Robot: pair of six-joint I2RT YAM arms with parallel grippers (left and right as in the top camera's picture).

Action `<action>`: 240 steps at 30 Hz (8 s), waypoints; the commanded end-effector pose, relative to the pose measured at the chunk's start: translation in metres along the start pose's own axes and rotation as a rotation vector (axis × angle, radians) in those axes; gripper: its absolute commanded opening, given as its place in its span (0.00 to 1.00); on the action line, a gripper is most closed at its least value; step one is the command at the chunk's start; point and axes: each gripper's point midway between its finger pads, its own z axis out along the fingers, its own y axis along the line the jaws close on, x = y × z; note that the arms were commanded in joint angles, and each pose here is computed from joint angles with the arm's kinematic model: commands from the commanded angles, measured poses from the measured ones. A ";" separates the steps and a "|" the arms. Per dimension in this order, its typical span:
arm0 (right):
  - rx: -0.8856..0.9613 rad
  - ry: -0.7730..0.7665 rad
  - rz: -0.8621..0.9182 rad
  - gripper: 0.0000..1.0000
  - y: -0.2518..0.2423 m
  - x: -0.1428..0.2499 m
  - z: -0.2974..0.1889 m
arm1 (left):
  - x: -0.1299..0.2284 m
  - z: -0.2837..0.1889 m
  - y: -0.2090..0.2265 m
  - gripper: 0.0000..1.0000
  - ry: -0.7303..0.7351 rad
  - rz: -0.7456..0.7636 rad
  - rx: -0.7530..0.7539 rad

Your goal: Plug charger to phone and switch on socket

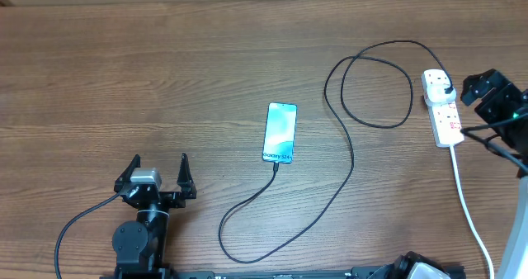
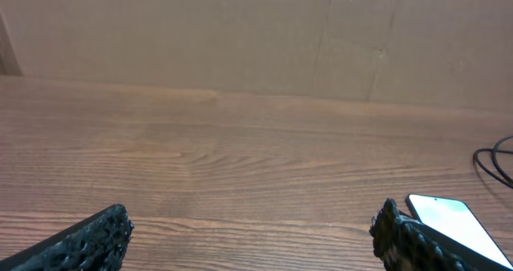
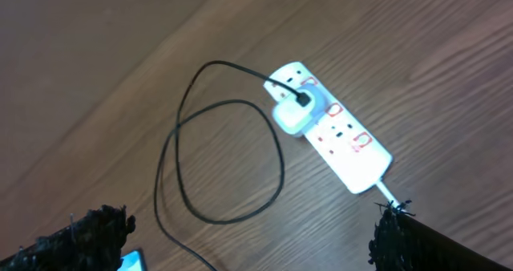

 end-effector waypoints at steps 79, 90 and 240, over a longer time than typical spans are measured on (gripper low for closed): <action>-0.599 -0.610 -0.336 1.00 0.051 0.171 0.007 | 0.000 0.000 0.002 0.99 -0.006 0.014 -0.011; -0.556 -0.530 -0.343 1.00 0.042 0.185 0.022 | 0.000 0.000 0.002 1.00 -0.006 0.014 -0.011; -0.547 -0.589 -0.388 1.00 0.040 0.181 0.012 | 0.000 0.000 0.002 1.00 -0.006 0.014 -0.011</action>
